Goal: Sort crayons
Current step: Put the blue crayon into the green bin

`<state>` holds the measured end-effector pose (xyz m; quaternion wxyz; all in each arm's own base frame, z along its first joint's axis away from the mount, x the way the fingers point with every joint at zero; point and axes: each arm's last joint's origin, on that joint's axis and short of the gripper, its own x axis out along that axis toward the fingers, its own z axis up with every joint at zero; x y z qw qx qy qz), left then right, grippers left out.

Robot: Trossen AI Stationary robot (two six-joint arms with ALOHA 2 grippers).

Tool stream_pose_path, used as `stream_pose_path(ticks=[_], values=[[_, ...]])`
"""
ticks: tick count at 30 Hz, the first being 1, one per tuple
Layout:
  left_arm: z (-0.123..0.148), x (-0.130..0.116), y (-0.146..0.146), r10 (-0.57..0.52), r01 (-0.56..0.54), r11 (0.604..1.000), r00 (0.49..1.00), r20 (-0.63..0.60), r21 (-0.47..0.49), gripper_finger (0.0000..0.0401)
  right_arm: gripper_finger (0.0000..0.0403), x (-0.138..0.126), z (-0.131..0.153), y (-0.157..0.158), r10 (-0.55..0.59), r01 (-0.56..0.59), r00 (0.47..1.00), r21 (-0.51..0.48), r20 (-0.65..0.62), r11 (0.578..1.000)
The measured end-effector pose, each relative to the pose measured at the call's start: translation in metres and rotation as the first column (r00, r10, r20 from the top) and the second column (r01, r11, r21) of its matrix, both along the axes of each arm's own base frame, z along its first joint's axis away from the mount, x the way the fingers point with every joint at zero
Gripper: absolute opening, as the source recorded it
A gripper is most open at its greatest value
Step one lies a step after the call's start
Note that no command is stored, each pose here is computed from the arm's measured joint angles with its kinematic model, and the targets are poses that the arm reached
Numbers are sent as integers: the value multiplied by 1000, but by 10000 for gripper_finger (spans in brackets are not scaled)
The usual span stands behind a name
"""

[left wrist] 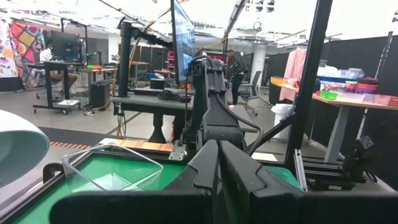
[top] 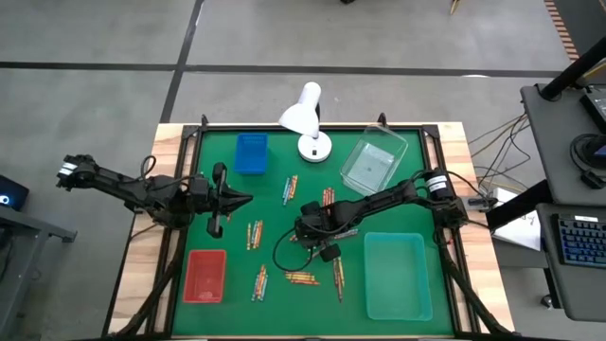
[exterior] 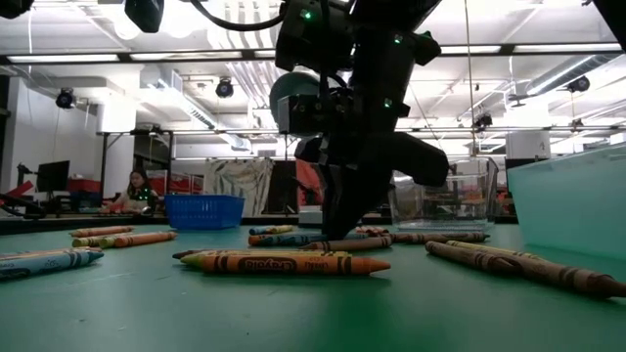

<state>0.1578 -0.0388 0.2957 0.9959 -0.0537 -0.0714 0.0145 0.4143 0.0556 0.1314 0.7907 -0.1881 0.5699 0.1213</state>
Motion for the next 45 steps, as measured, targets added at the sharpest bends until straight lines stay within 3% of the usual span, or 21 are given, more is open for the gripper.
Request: stream_pose_path(ticks=[10,20,26,33,39,45], values=[[1,0,0,-3,3,1000,1000,10,-18,0,10,2,19,0,3,-3,1000,0,27,1000],[1,0,0,-6,6,1000,1000,13,-29,0,10,-12,80,-1,-72,69,995,37,64,997],[2,-1,0,-6,6,1000,1000,18,-31,0,10,-42,112,-1,-182,186,983,150,-34,971],[2,-1,0,-6,6,999,1000,18,-31,0,10,-86,135,23,-268,291,953,171,-145,941],[2,-1,0,-5,6,1000,1000,18,-31,0,10,-130,131,50,-306,337,934,176,-183,925],[2,0,0,-5,6,1000,1000,17,-31,0,10,-182,110,67,-389,435,882,140,-266,890]])
